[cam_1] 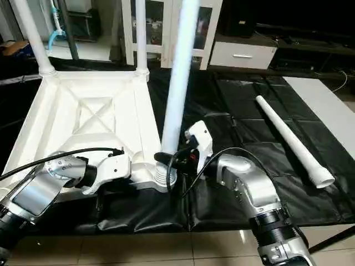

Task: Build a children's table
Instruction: Insert table leg to table base

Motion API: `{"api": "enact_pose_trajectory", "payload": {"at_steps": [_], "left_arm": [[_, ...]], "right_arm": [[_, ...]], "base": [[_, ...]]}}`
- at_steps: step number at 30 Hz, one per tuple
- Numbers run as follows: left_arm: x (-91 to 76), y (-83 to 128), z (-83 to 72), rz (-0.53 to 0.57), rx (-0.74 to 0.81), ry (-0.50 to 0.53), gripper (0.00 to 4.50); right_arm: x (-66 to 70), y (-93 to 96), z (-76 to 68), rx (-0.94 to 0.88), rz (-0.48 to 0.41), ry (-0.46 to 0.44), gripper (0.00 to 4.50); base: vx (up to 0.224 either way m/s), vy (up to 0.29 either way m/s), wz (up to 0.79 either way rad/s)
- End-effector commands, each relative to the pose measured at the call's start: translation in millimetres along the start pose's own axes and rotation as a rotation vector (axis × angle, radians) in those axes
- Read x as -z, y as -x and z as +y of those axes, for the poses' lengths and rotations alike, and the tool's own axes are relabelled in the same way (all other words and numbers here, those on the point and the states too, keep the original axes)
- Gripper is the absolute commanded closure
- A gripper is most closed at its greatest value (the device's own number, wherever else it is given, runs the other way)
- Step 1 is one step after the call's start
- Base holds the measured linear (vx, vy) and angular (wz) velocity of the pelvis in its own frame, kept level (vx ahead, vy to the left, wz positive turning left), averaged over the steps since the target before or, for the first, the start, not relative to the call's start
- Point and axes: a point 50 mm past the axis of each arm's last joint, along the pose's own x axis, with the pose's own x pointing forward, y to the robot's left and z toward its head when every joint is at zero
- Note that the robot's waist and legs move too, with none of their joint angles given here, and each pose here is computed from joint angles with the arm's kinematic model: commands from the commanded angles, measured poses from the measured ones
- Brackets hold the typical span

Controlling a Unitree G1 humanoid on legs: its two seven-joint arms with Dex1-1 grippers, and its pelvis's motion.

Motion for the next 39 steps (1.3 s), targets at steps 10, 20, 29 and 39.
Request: {"api": "enact_pose_trajectory", "payload": {"at_steps": [10, 20, 29, 39], "left_arm": [[-0.3, -11.6, -13.8, 0.013, 0.095, -0.022, 4.5], [-0.6, -11.4, -13.1, 0.014, 0.093, -0.024, 4.5], [-0.6, -11.0, -12.4, 0.015, 0.089, -0.027, 4.5], [-0.5, -11.2, -11.6, 0.017, 0.091, -0.029, 4.5]], "right_arm": [[48.5, 22.1, -9.7, 0.144, 0.185, -0.001, 2.66], [67.3, 32.2, -6.8, 0.15, 0.175, 0.004, 2.66], [78.5, 36.6, -5.5, 0.165, 0.149, -0.019, 2.66], [100.0, 45.0, -1.5, 0.148, 0.23, -0.085, 2.66]], "base": [[0.0, 0.0, 0.0], [0.0, 0.0, 0.0], [0.0, 0.0, 0.0], [0.0, 0.0, 0.0]]}}
